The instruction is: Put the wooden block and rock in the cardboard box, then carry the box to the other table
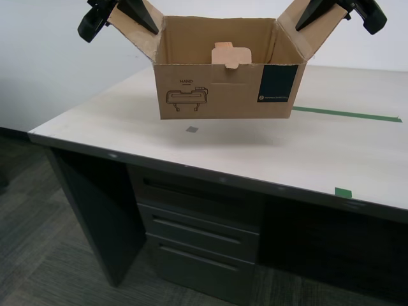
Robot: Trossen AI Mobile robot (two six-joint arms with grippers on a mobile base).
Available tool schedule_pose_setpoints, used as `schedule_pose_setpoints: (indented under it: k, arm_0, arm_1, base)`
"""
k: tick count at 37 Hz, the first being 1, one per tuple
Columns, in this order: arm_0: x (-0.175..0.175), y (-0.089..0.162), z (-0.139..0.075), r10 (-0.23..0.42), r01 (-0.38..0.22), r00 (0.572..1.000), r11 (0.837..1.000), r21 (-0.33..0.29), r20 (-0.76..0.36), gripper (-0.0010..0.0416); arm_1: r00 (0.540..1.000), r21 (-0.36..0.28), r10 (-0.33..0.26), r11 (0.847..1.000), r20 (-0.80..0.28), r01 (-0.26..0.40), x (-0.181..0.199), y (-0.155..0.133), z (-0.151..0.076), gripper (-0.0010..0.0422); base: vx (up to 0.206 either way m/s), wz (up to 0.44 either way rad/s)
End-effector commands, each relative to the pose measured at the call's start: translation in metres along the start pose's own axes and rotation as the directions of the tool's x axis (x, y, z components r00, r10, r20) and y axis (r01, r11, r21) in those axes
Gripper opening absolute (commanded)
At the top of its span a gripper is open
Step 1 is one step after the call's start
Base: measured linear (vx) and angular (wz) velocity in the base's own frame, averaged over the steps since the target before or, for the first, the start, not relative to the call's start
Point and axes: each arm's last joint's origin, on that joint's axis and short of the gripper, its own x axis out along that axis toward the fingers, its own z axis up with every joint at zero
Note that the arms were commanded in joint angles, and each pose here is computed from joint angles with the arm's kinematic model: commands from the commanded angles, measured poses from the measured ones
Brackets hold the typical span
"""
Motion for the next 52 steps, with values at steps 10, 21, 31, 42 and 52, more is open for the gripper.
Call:
schedule_pose_setpoints:
  k: [10,21,31,42,52]
  arm_0:
    - [-0.0007,0.0004,0.0005,0.005,-0.005,1.000,1.000,-0.017,0.002,-0.0001]
    - [-0.0007,0.0004,0.0004,0.005,-0.005,1.000,1.000,-0.016,0.002,-0.0001]
    - [-0.0012,0.0011,0.0012,0.007,-0.007,1.000,1.000,-0.018,0.004,-0.0001]
    - [-0.0008,0.0006,-0.0002,0.005,-0.005,1.000,1.000,-0.013,-0.005,-0.0001]
    - [-0.0006,0.0005,-0.0001,0.005,-0.005,1.000,1.000,-0.015,-0.004,-0.0001]
  arm_1:
    - [1.000,-0.026,-0.005,1.000,0.007,0.005,-0.0004,-0.0008,0.0009,-0.0001]
    - [1.000,-0.030,-0.005,1.000,0.008,0.005,-0.0003,-0.0010,0.0009,-0.0001]
    - [1.000,-0.027,-0.006,1.000,0.009,0.006,-0.0002,-0.0011,0.0012,-0.0001]
    - [1.000,-0.027,-0.005,1.000,0.010,0.005,-0.0001,-0.0012,0.0012,-0.0001]
    - [1.000,-0.019,0.005,1.000,0.022,-0.005,-0.0002,-0.0010,0.0024,-0.0001]
  base:
    - [-0.045,-0.005]
    - [-0.045,0.059]
    - [-0.042,0.100]
    - [-0.017,0.114]
    - [0.004,0.127]
